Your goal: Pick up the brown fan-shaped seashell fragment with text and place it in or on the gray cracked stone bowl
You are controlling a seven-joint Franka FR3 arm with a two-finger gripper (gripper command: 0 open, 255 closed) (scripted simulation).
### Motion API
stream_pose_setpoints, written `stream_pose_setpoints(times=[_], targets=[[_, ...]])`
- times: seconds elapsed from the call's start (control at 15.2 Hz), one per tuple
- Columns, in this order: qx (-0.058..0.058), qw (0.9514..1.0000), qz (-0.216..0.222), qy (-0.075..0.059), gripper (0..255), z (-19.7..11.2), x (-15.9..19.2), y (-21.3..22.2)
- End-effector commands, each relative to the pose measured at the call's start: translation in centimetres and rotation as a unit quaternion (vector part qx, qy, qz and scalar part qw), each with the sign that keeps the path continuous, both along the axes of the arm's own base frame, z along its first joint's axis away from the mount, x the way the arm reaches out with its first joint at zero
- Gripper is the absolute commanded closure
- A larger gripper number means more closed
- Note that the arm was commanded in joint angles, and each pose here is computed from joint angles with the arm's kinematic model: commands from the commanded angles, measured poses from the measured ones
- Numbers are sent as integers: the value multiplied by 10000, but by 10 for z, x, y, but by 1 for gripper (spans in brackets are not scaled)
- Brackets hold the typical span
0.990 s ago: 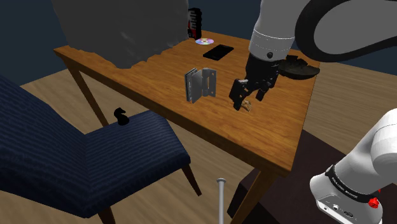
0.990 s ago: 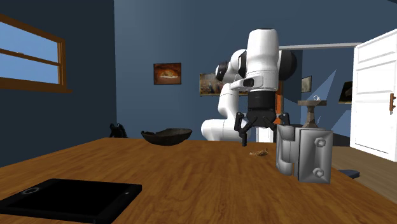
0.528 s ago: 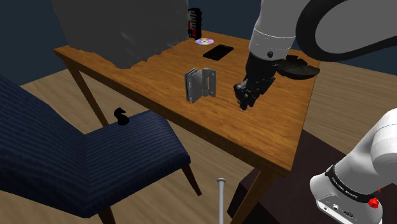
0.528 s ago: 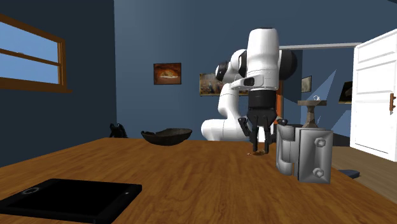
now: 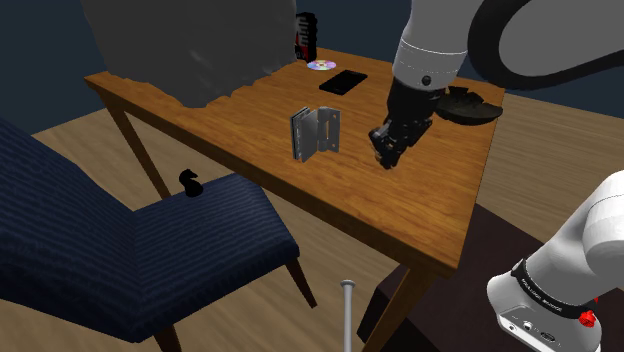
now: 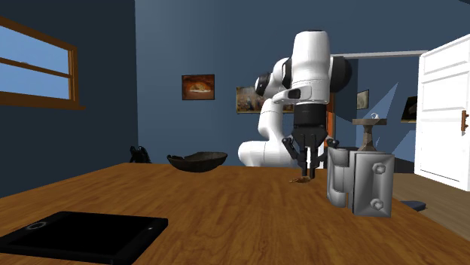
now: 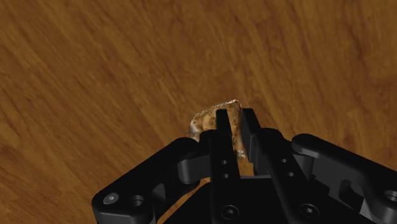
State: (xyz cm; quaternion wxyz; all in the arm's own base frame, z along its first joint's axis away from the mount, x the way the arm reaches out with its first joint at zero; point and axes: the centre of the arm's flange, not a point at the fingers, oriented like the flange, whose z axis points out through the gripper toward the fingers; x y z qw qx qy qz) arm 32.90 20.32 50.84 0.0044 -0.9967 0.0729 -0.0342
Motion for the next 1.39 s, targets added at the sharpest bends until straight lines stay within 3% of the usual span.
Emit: stream_pose_setpoints(times=[0.0, 1.32], targets=[[-10, 10000, -5, 24, 255, 7, 0, 0], [-10, 10000, -5, 24, 255, 112, 0, 0]])
